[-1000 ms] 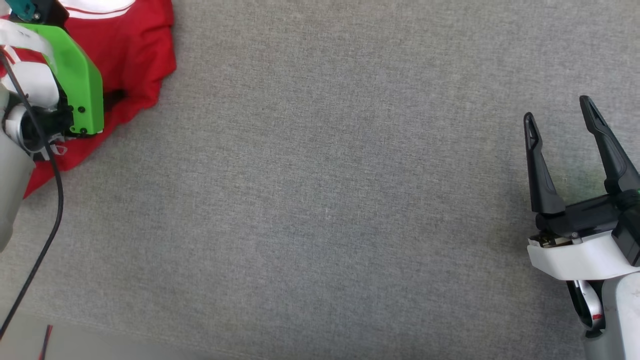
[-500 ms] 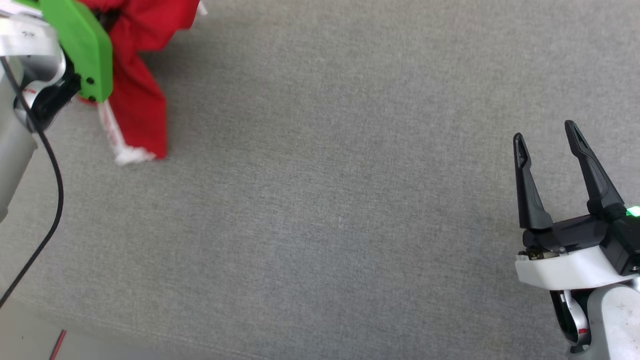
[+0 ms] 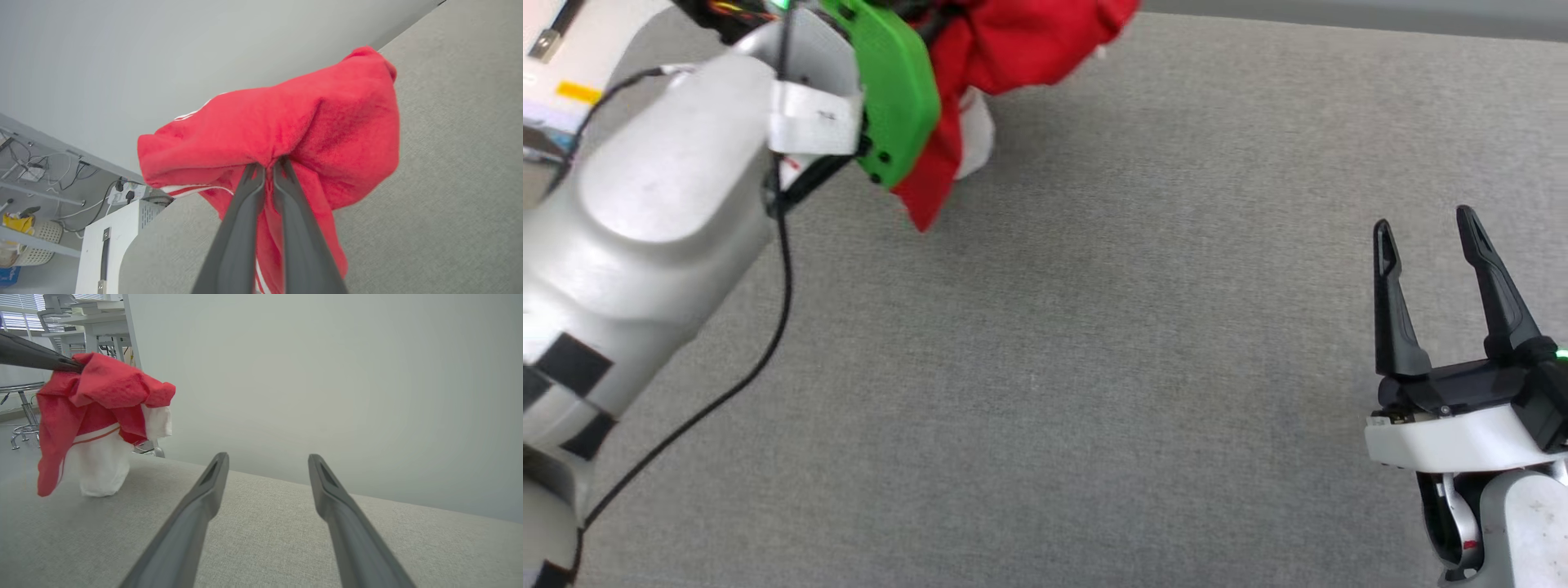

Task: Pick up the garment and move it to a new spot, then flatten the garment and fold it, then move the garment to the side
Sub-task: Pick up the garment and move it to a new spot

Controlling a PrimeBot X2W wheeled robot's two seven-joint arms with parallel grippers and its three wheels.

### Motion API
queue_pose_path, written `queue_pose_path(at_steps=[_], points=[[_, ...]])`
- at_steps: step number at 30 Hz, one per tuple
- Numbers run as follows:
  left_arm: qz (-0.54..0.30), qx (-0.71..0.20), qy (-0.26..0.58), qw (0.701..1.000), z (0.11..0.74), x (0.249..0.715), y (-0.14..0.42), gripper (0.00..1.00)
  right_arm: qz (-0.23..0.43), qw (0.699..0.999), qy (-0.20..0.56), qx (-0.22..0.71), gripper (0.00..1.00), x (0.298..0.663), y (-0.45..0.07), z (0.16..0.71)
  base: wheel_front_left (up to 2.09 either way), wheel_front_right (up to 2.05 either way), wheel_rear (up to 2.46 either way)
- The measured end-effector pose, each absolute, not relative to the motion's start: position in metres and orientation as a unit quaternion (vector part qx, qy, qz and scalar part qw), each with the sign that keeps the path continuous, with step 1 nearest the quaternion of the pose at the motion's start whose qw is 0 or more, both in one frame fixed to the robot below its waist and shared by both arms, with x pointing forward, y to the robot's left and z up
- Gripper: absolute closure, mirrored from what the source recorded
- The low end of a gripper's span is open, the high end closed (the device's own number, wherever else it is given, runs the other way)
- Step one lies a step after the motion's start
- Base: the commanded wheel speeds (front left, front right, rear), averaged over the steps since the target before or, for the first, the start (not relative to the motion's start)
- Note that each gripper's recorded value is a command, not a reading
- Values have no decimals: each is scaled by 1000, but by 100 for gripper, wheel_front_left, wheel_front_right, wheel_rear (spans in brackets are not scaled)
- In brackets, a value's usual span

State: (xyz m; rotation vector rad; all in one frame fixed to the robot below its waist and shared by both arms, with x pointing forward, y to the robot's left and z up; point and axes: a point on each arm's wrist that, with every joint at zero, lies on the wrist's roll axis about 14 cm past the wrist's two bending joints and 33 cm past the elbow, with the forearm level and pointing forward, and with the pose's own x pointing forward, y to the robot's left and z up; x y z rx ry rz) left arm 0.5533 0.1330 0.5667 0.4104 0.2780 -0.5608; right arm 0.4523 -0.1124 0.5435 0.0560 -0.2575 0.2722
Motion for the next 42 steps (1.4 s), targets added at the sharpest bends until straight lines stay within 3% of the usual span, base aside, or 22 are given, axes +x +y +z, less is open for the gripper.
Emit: queue_pose_path(at_steps=[7,13,24,28,29,30,36,42], points=[[-398,193,108,890,542,531,18,100,77,989,-129,8,0,439,-154,549,0,0,0],[-486,156,145,847,486,477,-65,100,31,992,-118,-8,0,426,-186,546,0,0,0],[-565,141,248,775,402,361,-111,100,15,994,-107,-10,0,423,-196,539,0,0,0],[-573,133,267,763,395,338,-112,100,19,994,-105,-4,0,424,-193,537,0,0,0],[-574,132,266,764,396,336,-112,57,19,994,-106,-3,0,424,-192,537,0,0,0],[-574,126,256,768,400,337,-113,0,20,994,-106,-3,0,424,-192,538,0,0,0],[-556,56,137,818,456,370,-117,0,28,994,-107,2,0,419,-186,540,0,0,0],[-461,22,1,887,524,420,-89,0,43,993,-105,8,0,408,-175,542,0,0,0]])
